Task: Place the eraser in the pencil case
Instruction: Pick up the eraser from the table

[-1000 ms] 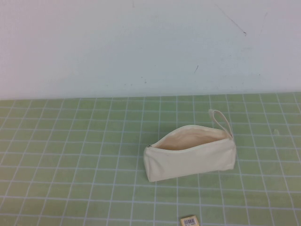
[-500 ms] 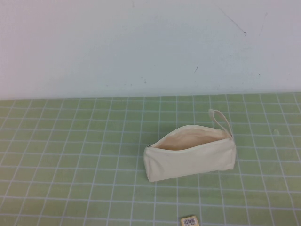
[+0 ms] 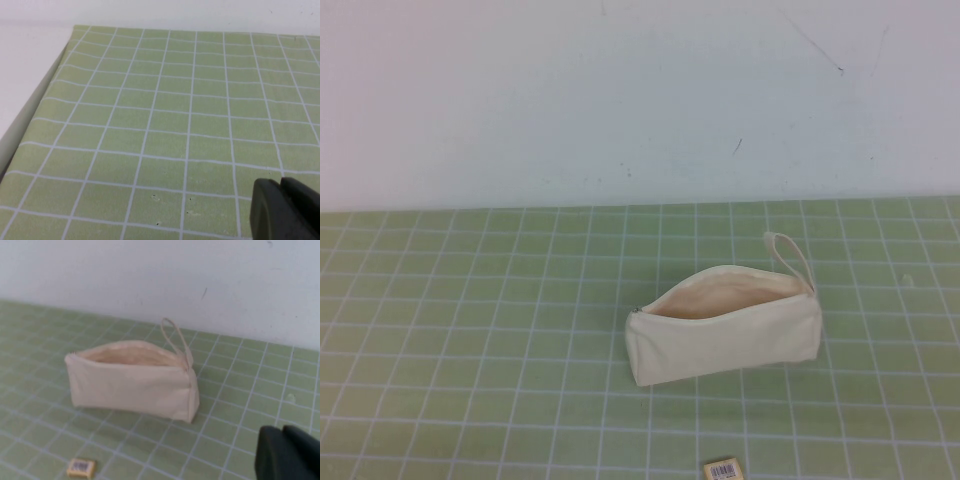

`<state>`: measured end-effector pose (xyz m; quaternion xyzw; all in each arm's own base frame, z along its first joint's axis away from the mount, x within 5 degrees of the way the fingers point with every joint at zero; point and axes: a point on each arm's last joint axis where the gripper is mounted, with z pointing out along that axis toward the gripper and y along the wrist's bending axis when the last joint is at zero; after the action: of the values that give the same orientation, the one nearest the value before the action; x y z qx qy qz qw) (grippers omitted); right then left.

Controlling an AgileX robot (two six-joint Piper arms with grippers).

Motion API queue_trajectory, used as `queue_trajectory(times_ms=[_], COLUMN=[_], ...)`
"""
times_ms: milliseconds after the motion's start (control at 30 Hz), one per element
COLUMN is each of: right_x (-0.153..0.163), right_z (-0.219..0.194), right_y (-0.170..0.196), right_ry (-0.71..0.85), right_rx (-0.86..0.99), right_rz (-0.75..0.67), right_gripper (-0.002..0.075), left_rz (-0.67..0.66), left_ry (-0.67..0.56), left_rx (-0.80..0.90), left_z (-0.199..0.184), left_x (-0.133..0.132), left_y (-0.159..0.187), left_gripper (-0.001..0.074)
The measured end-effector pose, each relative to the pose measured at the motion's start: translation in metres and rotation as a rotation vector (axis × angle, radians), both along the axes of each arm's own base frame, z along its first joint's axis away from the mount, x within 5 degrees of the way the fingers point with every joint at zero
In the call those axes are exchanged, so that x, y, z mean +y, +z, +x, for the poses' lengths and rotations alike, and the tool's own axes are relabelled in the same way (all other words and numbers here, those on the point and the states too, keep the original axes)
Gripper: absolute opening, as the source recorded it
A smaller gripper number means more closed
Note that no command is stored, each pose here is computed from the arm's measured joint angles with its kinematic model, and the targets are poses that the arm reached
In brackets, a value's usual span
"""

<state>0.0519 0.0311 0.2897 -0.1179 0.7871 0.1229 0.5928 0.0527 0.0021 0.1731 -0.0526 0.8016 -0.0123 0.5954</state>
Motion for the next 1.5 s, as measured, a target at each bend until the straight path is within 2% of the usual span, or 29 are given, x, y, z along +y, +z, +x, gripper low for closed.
queue_trajectory(times_ms=[133,233,367,567,700,833,867,1100,1267,1367,1500], right_x=[0.003,0.005,0.007,0.017,0.036,0.071,0.091,0.159,0.188,0.204,0.219], right_z=[0.019,0.037,0.066,0.108,0.125,0.137,0.14,0.144,0.151,0.153,0.156], right_y=[0.042,0.067,0.078,0.077,0.069,0.052,0.042,-0.009,-0.041,-0.055,-0.072], right_ry=[0.149,0.248,0.332,0.438,0.498,0.605,0.684,1.072,1.197,1.237,1.28], right_rx=[0.095,0.2,0.331,0.504,0.621,0.694,0.705,0.683,0.608,0.544,0.472], right_rz=[-0.239,-0.323,-0.341,-0.316,-0.408,-0.598,-0.685,-0.977,-1.058,-1.083,-1.115], right_gripper=[-0.0001,-0.0001,-0.0001,-0.0001,-0.0001,-0.0001,-0.0001,-0.0001,0.0,0.0053,0.0272], left_rz=[0.0,-0.001,-0.001,-0.001,-0.002,-0.004,-0.004,-0.004,-0.004,-0.004,-0.004], left_ry=[0.0,0.0,0.0,0.0,0.0,0.0,0.0,0.0,0.0,0.0,0.0], left_rx=[0.0,0.0,0.0,0.0,0.0,0.0,0.0,0.0,0.0,0.0,0.0], left_z=[0.0,0.0,0.0,0.0,0.0,0.0,0.0,0.0,0.0,0.0,0.0], left_x=[0.0,0.0,0.0,0.0,0.0,0.0,0.0,0.0,0.0,0.0,0.0], left_y=[0.0,0.0,0.0,0.0,0.0,0.0,0.0,0.0,0.0,0.0,0.0], left_gripper=[-0.0002,-0.0002,-0.0002,-0.0002,-0.0002,-0.0002,-0.0002,-0.0002,-0.0001,-0.0002,-0.0002])
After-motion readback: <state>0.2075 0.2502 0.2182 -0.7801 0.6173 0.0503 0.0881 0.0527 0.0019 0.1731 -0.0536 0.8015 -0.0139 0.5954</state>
